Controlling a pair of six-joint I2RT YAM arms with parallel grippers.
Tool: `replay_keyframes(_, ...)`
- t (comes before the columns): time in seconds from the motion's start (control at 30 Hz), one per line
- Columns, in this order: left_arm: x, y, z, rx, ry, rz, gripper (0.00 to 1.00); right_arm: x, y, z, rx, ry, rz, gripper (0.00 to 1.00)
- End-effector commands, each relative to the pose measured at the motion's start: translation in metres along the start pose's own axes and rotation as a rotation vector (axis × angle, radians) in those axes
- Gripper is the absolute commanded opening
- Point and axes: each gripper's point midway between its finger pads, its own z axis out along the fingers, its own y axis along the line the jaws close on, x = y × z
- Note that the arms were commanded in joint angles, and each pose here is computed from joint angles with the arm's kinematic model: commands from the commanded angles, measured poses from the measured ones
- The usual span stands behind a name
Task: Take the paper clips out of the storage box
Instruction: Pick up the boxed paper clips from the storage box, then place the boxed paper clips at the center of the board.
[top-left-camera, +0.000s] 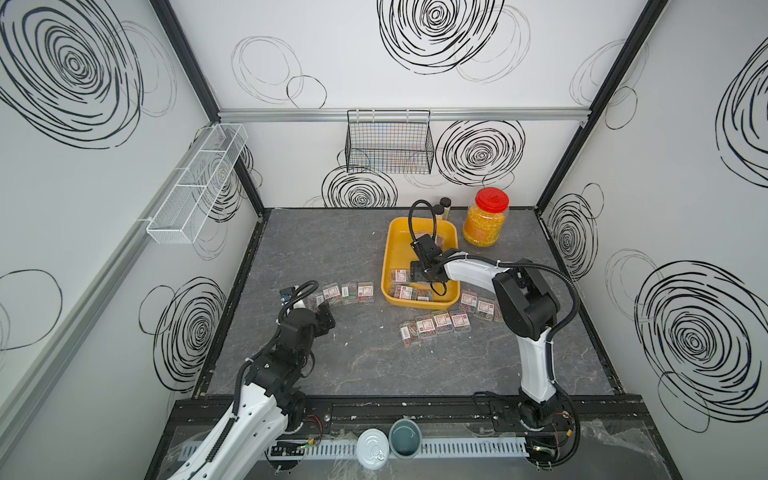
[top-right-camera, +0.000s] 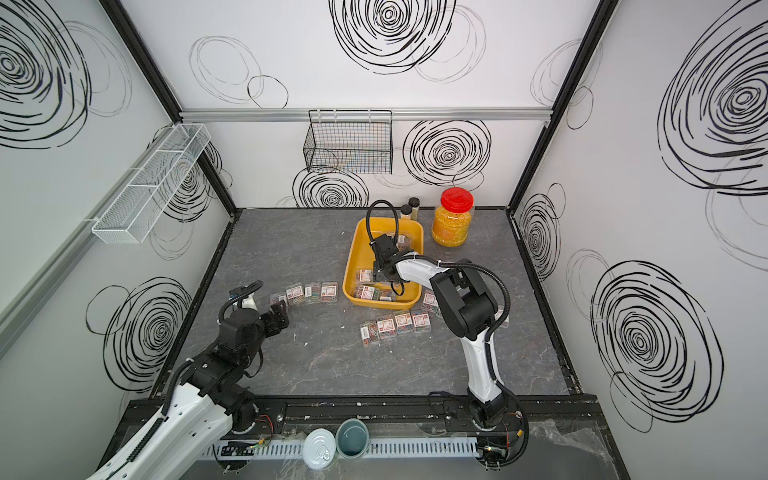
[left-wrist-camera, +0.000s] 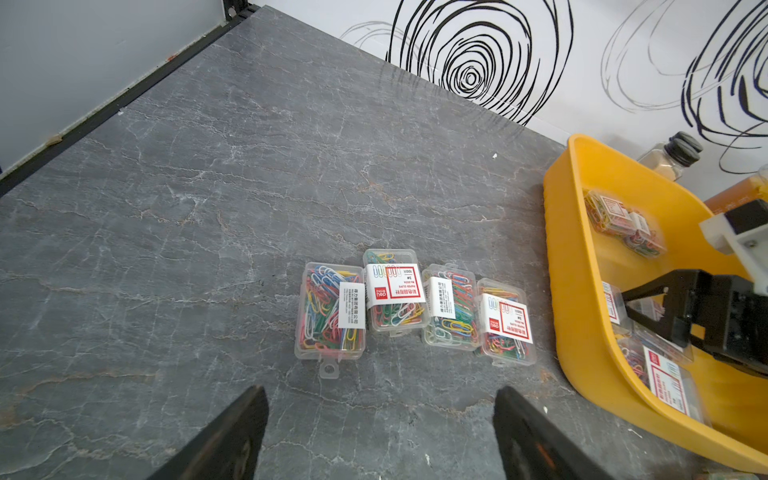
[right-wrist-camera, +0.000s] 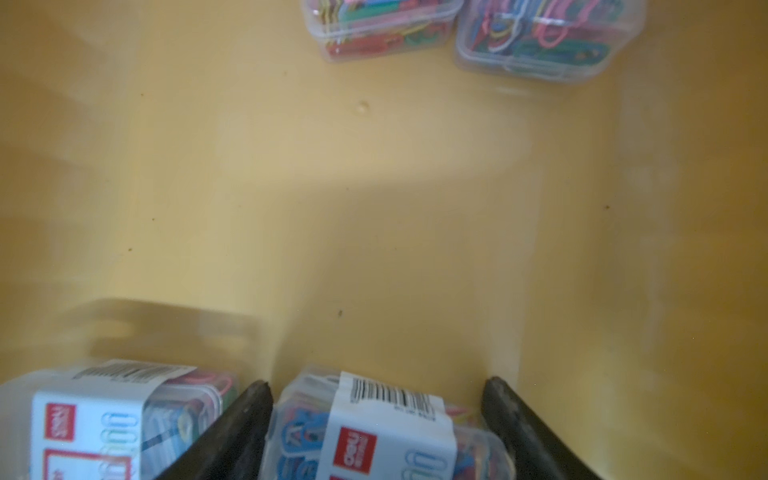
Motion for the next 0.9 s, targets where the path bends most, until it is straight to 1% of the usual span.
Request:
replay_keyframes(0.0, -0.006, -0.004, 0.000, 0.015, -0.028, -0.004, 0.89, -0.017, 0.000, -0.019, -0.007, -0.034, 0.018, 0.72)
replay_keyframes(0.1, -0.006, -0.004, 0.000, 0.014, -0.029, -0.004, 0.89, -0.032, 0.003, -0.042, -0.035, -0.084, 0.021, 0.69)
replay_keyframes(0.23, -0.007, -0.004, 0.000, 0.015, -0.029, -0.005, 0.89, -0.051, 0.009, -0.078, -0.079, -0.182, -0.014, 0.67)
replay_keyframes(0.37, -0.006, -0.004, 0.000, 0.015, -0.027, -0.004, 0.90, -0.065, 0.016, -0.117, -0.138, -0.312, -0.122, 0.66)
replay_keyframes(0.47, -0.007, -0.004, 0.000, 0.015, -0.030, -0.006, 0.90, -0.063, 0.032, -0.145, -0.192, -0.399, -0.262, 0.62)
replay_keyframes(0.57, -0.007, 0.000, -0.001, -0.007, -0.034, -0.012, 0.90, -0.043, 0.058, -0.173, -0.231, -0.501, -0.457, 0.62)
replay_keyframes(0.7, -0.010, 0.010, -0.002, -0.055, -0.049, -0.031, 0.92, 0.011, 0.100, -0.197, -0.306, -0.605, -0.748, 0.62)
replay_keyframes(0.77, -0.010, 0.011, -0.003, -0.061, -0.052, -0.036, 0.93, 0.036, 0.115, -0.205, -0.348, -0.646, -0.853, 0.62)
replay_keyframes(0.87, -0.010, 0.012, -0.002, -0.063, -0.049, -0.036, 0.93, 0.065, 0.130, -0.210, -0.433, -0.674, -0.960, 0.61)
